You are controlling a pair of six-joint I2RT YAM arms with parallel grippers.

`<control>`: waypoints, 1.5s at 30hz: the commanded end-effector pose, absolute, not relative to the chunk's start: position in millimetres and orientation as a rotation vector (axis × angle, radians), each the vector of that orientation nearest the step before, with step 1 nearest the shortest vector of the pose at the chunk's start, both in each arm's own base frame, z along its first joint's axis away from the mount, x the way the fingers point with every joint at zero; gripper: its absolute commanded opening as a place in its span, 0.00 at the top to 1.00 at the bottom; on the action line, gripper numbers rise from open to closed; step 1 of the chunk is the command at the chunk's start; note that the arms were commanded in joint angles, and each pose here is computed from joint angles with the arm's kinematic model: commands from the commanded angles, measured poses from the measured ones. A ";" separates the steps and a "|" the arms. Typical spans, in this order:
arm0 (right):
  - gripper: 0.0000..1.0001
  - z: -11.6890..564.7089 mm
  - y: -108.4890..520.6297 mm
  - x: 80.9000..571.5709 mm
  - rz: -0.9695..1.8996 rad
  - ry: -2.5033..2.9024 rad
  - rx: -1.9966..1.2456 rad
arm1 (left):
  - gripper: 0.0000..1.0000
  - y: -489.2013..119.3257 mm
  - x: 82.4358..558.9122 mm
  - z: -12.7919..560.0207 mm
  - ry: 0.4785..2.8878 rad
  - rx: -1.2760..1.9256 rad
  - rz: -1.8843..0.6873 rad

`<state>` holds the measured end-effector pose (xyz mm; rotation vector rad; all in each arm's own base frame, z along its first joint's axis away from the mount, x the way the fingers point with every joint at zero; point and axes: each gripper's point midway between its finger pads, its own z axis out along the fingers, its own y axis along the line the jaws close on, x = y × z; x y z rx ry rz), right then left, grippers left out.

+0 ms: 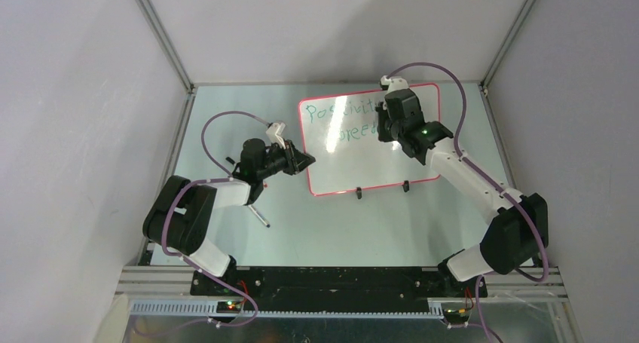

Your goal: Write a sentence on the whiteboard

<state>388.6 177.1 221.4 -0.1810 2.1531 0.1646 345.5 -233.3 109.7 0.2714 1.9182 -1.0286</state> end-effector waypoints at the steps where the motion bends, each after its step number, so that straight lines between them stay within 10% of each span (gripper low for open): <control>1: 1.00 219.7 173.0 379.9 0.158 2.159 -0.171 | 0.76 -237.1 353.4 127.8 1.845 0.333 -0.974; 45: 1.00 242.6 163.7 373.9 0.224 2.010 -0.107 | 0.77 -237.5 354.0 127.7 1.846 0.335 -0.974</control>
